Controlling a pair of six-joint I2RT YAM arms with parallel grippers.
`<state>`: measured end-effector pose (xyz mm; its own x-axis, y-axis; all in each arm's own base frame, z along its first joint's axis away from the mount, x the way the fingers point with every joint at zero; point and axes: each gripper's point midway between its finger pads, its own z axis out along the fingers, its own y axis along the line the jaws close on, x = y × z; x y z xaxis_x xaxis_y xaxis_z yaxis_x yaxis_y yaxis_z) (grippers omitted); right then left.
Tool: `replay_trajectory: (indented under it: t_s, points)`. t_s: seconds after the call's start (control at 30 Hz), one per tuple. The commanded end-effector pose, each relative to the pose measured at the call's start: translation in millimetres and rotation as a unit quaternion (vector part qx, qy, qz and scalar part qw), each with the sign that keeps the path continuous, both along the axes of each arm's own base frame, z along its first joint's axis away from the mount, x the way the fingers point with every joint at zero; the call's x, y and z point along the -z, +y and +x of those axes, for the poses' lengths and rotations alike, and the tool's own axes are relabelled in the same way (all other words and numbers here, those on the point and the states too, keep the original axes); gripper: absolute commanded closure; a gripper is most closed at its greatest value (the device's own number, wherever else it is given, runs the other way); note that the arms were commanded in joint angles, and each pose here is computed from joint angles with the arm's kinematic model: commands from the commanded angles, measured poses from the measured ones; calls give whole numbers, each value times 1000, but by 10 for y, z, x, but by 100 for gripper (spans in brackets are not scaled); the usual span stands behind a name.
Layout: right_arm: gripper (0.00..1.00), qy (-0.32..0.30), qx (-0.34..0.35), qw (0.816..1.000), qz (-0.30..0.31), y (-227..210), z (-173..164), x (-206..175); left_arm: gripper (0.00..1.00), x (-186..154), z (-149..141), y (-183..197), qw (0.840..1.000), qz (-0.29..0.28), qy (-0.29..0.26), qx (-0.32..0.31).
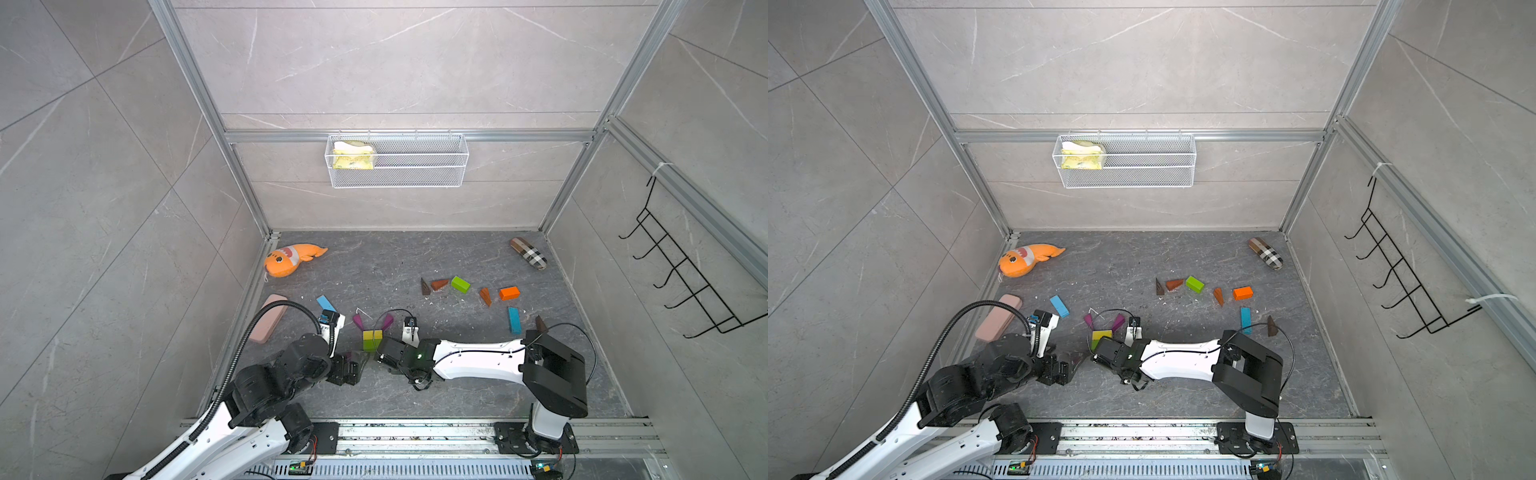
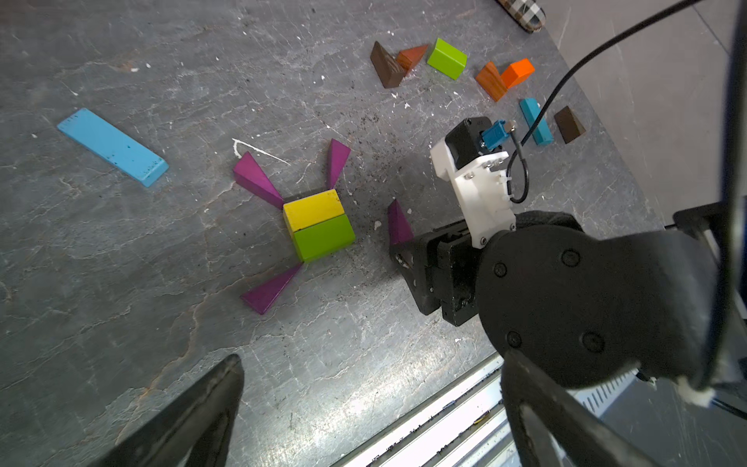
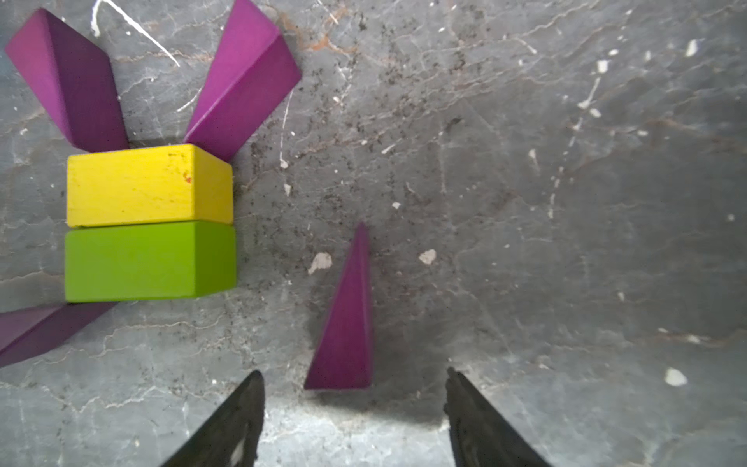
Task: Assemble a small pinwheel with building blocks
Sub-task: Adjust the building block at the center of the board.
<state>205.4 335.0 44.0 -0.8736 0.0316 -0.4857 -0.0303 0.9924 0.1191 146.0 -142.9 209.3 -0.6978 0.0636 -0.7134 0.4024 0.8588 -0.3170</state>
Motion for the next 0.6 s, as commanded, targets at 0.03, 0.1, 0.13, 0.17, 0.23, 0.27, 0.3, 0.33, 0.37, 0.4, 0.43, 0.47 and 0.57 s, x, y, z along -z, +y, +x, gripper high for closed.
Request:
replay_trajectory:
  t_s: [0.03, 0.1, 0.13, 0.17, 0.23, 0.27, 0.3, 0.33, 0.37, 0.4, 0.43, 0.47, 0.57]
  points:
    - [29, 5, 4, 1000, -22, -42, 50, 75, 0, -83, 33, 101, 999, -11, -32, -19]
    - [30, 9, 7, 1000, -24, -56, 64, 112, 0, -82, 30, 94, 999, -13, -33, -17]
    - [30, 8, 8, 1000, -25, -64, 70, 119, 0, -81, 33, 81, 999, -13, -33, -15]
    - [30, 9, 9, 1000, -26, -78, 76, 129, 0, -70, 36, 69, 999, -11, -32, -12]
    - [31, 10, 11, 999, -30, -104, 86, 141, 0, -52, 44, 41, 1000, -7, -29, -8]
    - [31, 10, 12, 999, -32, -119, 86, 149, 0, -35, 46, 29, 1000, -3, -26, -6]
    - [33, 11, 14, 999, -33, -141, 86, 158, 0, -34, 54, 23, 1000, -1, -26, -5]
    - [35, 11, 16, 999, -34, -167, 84, 163, 0, -22, 55, 15, 1000, 1, -24, -4]
    - [37, 12, 18, 999, -35, -190, 81, 166, 0, -27, 54, 7, 1000, 1, -24, -3]
    - [40, 11, 20, 999, -35, -212, 79, 159, 0, -18, 57, 4, 1000, 2, -23, -2]
    - [41, 11, 21, 999, -36, -241, 71, 160, 0, -22, 60, 2, 1000, 2, -24, -3]
    - [42, 11, 21, 999, -38, -261, 63, 161, 0, -11, 62, -1, 1000, 3, -24, -2]
    - [44, 14, 20, 999, -48, -326, 36, 168, 0, 5, 68, -13, 1000, 3, -23, -1]
